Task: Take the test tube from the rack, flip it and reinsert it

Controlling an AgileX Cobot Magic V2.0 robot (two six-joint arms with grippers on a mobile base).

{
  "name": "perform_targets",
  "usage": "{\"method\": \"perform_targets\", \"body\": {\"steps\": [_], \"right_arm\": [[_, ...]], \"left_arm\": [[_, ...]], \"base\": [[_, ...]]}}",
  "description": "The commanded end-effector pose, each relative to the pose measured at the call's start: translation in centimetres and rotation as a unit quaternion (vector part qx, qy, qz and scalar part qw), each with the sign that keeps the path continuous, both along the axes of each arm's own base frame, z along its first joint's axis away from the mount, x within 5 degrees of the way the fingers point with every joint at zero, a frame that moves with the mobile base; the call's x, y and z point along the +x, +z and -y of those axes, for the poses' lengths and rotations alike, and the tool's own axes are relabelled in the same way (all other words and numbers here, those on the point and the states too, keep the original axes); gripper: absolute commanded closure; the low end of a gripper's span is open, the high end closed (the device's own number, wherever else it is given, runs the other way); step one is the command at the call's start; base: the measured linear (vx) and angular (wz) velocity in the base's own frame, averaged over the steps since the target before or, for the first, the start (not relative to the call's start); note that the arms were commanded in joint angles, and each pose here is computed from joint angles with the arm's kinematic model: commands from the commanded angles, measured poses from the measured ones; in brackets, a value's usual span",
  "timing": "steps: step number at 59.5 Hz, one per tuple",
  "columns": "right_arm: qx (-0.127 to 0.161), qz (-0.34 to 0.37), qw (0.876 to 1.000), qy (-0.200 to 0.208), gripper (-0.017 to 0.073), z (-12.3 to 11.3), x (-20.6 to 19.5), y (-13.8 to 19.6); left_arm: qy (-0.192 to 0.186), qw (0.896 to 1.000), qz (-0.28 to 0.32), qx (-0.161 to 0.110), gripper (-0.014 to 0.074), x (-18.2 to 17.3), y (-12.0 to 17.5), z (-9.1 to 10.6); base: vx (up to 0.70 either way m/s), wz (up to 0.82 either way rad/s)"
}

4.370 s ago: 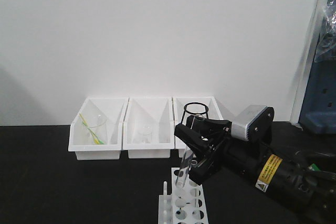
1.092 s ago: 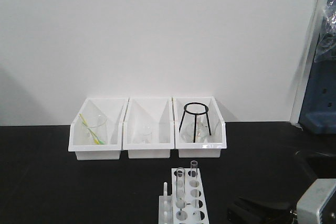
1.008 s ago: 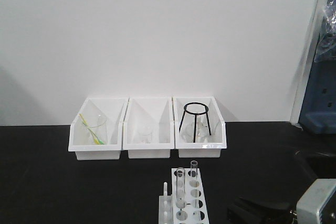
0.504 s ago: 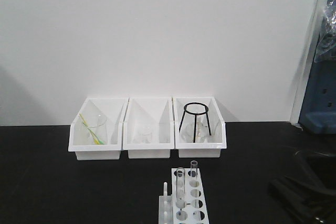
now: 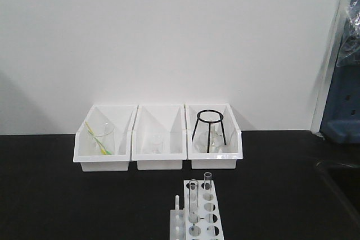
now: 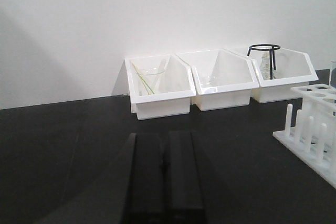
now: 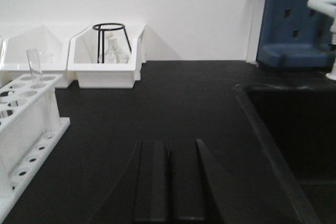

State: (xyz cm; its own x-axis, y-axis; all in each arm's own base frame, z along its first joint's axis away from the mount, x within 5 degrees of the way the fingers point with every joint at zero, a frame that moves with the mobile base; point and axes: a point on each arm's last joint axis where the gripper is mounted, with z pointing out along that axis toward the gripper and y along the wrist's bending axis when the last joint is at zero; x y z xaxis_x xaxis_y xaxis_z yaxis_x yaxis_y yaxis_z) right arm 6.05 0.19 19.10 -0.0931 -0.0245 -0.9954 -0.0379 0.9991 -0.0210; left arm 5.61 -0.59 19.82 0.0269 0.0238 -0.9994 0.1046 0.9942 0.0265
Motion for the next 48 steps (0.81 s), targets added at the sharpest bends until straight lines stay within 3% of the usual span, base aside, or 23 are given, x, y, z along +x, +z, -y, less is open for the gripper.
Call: {"method": "perform_targets", "body": {"steps": [1,9,48], "right_arm": [[-0.011,0.045,0.999,-0.008,0.0570,0.12,-0.50,0.49],[-0.026,0.034,0.999,-0.004,0.0570,0.10,-0.44,0.27],[-0.025,0.035,0.999,-0.004,0.0570,0.10,-0.45,0.29]], "left_arm": [[0.000,0.999,0.046,-0.006,0.0599,-0.14,0.97,-0.01],[0.000,0.999,0.047,-0.006,0.0599,-0.14,0.98,-0.01],[0.000,0.999,0.047,-0.006,0.0599,-0.14,0.98,-0.01]], "base": [[0.00,0.00],[0.00,0.00],[0.00,0.00]]}}
